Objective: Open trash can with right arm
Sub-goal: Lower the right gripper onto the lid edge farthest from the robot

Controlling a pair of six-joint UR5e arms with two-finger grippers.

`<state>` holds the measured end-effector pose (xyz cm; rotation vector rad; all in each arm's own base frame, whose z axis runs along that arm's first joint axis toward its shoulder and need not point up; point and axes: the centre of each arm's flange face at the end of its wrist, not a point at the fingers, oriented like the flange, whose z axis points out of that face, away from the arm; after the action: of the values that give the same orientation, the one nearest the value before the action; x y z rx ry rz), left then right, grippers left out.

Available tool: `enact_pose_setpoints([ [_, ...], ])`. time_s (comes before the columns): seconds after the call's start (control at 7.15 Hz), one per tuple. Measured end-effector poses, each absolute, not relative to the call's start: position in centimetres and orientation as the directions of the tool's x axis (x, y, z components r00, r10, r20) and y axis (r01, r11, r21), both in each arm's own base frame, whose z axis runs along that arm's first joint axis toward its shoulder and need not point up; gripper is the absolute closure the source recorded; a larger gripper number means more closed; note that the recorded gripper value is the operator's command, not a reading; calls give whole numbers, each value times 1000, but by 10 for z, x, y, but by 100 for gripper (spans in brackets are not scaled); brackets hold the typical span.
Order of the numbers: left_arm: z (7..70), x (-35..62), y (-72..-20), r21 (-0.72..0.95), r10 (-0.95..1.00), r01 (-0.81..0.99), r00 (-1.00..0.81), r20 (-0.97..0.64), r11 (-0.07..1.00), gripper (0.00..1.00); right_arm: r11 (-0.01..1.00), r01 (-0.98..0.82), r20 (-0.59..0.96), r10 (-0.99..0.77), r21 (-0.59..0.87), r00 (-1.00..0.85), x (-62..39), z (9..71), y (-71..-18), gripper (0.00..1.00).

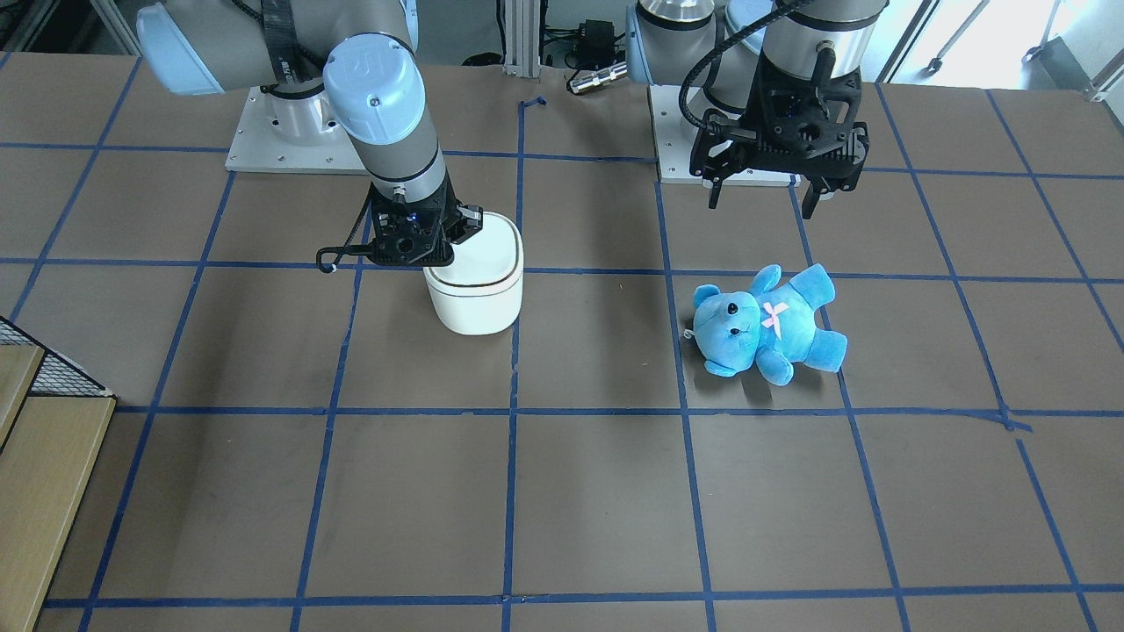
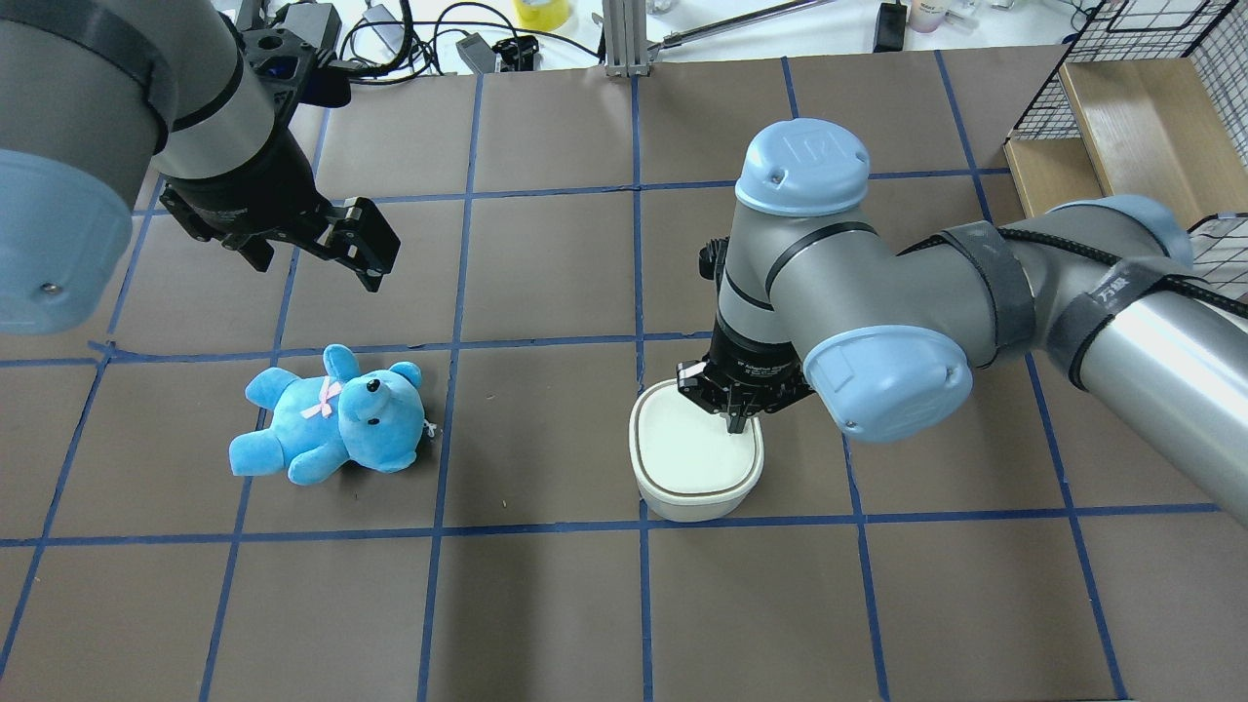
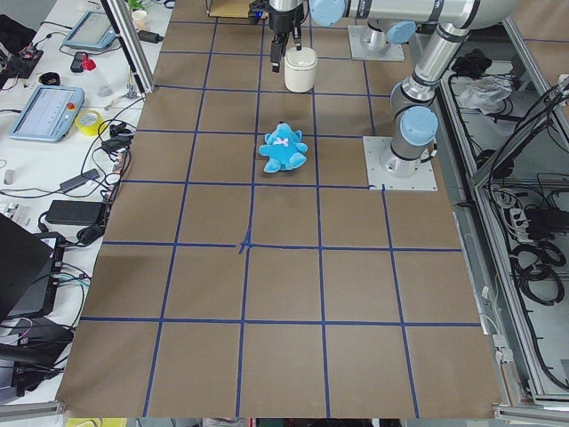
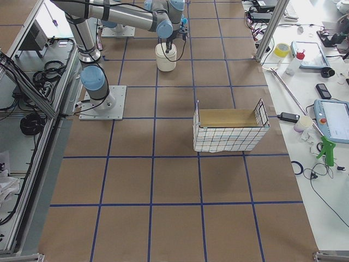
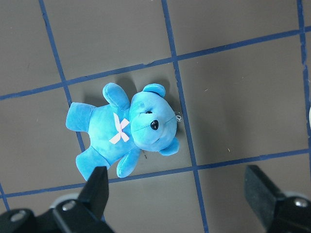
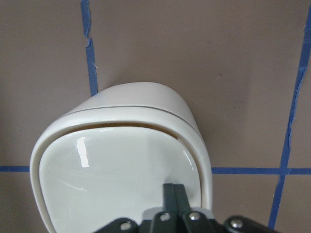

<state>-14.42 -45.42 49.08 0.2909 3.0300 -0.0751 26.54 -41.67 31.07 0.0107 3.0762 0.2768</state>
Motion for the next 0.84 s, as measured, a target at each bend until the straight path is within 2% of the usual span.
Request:
enact_pose_setpoints([
  [0.84,491,-144,-454,-40,187,192,-977,-101,981,0,982,3,-50,13,189,-999,266,304,-419,100],
])
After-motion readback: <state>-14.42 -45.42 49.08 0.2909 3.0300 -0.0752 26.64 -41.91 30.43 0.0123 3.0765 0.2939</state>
